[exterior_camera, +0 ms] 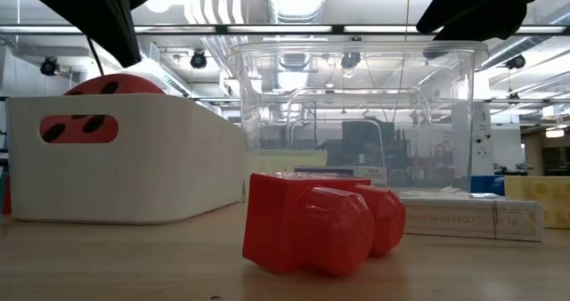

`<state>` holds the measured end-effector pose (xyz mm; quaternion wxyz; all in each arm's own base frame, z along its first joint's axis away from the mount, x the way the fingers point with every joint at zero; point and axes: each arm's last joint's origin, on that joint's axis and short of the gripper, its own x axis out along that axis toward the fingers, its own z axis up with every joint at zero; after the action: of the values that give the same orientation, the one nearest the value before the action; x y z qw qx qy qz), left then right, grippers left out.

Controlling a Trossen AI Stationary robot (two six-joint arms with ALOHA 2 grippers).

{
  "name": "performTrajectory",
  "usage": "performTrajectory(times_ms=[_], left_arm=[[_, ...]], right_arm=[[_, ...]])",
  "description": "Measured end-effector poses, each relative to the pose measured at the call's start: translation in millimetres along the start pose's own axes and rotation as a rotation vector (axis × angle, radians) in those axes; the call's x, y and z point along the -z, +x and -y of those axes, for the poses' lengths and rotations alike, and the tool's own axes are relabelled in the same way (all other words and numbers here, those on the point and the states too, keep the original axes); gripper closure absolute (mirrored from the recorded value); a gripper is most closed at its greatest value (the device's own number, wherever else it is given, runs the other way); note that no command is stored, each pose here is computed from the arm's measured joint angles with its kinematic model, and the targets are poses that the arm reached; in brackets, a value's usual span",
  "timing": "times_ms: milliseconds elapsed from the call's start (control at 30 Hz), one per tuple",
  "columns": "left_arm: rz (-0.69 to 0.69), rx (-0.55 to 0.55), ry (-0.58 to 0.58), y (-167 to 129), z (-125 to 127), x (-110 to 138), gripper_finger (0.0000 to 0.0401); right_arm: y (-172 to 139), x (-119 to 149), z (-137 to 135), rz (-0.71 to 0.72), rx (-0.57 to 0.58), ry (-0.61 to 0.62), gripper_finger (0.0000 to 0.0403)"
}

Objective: Pick & Place Toys
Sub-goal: Put the red dice into the white bin, then put the orange game piece into the yellow bin

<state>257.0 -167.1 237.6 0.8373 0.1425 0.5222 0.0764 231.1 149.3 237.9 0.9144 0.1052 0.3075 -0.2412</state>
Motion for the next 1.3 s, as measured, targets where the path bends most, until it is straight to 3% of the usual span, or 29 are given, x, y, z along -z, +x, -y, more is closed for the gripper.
performTrajectory(times_ms=[433,1033,1300], left_arm=[[-0.034,-0.016,-0.010,13.4,2.0,12.6,0.0401],[-0.058,0.063,-0.079,12.4,5.5,12.0,0.0401],[-0.022,0.084,-0.094,-1.1,5.2,0.1,0.0401]], right_arm=[[0.0,0.0,0.0,0.000,0.000,0.000,0.0078],[0.0,0.0,0.0,0.000,0.000,0.000,0.0078],[0.0,0.0,0.0,0.000,0.000,0.000,0.0078]])
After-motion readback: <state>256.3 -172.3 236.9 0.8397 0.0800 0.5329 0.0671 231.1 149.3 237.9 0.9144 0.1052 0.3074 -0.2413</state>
